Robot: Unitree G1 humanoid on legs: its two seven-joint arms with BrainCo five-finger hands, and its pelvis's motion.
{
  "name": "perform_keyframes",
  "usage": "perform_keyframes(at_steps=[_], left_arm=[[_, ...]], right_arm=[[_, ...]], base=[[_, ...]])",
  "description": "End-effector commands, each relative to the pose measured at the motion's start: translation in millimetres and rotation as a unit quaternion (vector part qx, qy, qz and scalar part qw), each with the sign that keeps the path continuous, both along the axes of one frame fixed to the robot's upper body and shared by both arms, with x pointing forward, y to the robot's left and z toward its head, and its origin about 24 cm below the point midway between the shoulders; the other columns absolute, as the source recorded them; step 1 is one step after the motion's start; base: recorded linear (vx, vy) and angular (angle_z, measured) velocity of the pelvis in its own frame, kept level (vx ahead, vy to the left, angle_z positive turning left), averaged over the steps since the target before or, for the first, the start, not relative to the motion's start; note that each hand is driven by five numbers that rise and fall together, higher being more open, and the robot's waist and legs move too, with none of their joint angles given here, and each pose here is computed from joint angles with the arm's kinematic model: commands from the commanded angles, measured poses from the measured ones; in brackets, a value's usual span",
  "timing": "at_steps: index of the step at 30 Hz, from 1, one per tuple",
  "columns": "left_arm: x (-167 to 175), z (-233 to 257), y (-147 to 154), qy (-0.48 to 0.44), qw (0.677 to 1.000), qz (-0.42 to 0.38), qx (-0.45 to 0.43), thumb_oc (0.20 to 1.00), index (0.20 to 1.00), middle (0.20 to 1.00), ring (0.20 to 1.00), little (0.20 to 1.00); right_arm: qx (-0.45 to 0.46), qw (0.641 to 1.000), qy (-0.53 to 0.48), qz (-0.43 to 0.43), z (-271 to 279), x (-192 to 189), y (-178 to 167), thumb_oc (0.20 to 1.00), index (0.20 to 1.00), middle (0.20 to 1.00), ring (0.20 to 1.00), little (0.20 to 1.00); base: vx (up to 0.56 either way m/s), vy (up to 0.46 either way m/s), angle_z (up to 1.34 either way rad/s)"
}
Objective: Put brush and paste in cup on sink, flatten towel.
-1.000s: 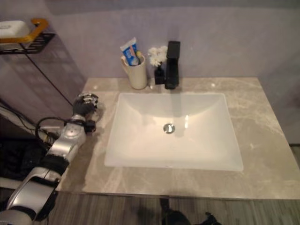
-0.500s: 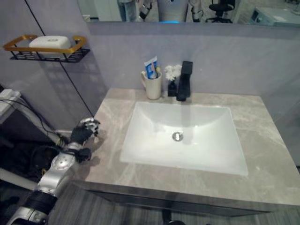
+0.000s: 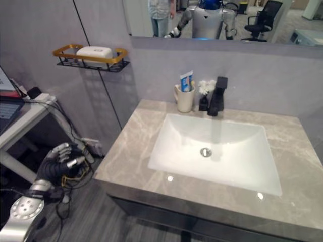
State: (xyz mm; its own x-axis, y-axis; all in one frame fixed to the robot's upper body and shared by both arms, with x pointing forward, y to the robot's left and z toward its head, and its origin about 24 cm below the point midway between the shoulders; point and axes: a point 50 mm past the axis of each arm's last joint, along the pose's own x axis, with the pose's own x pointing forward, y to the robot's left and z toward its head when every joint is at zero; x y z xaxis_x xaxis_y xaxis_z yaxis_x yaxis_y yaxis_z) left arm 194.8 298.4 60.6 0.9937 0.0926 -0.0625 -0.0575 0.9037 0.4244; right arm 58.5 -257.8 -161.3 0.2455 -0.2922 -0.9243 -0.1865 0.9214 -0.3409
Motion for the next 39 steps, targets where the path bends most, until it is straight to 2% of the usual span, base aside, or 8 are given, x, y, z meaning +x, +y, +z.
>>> perform_keyframes(at_steps=[1, 5, 9, 17, 20, 24, 32, 39], left_arm=[[5.1, 17.9, -4.9, -0.047, 0.999, -0.023, -0.014, 1.000, 1.000, 1.000, 1.000, 1.000], [-2.9, -7.2, -14.3, -0.011, 0.999, -0.012, -0.045, 1.000, 1.000, 1.000, 1.000, 1.000], [-16.1, -57.7, -24.4, 0.033, 0.993, 0.089, -0.065, 1.000, 1.000, 1.000, 1.000, 1.000], [-61.7, -111.3, -17.3, 0.170, 0.975, 0.138, 0.023, 1.000, 1.000, 1.000, 1.000, 1.000], [-86.9, -135.3, -22.9, 0.265, 0.956, 0.097, 0.082, 1.000, 1.000, 1.000, 1.000, 1.000], [-91.2, -139.0, -39.8, 0.291, 0.949, 0.003, 0.121, 1.000, 1.000, 1.000, 1.000, 1.000], [-51.2, -133.4, -70.2, 0.236, 0.962, -0.053, 0.129, 1.000, 1.000, 1.000, 1.000, 1.000], [-23.4, -115.2, -89.4, 0.184, 0.962, -0.123, 0.162, 1.000, 1.000, 1.000, 1.000, 1.000]], right_arm=[[0.008, 1.000, -0.014, 0.022, 0.0, 17.0, 8.9, 1.000, 1.000, 1.000, 1.000, 1.000], [0.018, 0.999, -0.033, 0.015, 0.0, 23.5, 15.9, 1.000, 1.000, 1.000, 1.000, 1.000], [0.032, 0.997, -0.055, -0.046, -3.5, 18.5, 28.7, 1.000, 1.000, 1.000, 1.000, 1.000], [-0.010, 0.998, -0.038, -0.052, -3.9, 12.2, 21.2, 1.000, 1.000, 1.000, 1.000, 1.000], [-0.029, 0.996, -0.085, -0.027, 4.1, 33.3, 13.8, 1.000, 1.000, 1.000, 1.000, 1.000], [-0.040, 0.989, -0.143, 0.001, 17.5, 55.9, 2.1, 1.000, 1.000, 1.000, 1.000, 1.000], [-0.070, 0.974, -0.208, 0.057, 41.2, 91.8, -14.3, 1.000, 1.000, 1.000, 1.000, 1.000], [-0.062, 0.980, -0.189, 0.007, 33.0, 72.9, -16.2, 1.000, 1.000, 1.000, 1.000, 1.000]], base=[[-0.16, 0.068, -0.07], [-0.20, 0.062, -0.29], [-0.25, -0.014, -0.52], [-0.15, -0.125, -0.44], [-0.12, -0.219, -0.77], [-0.09, -0.251, -0.90], [-0.12, -0.116, -0.59], [-0.10, 0.037, 0.03]])
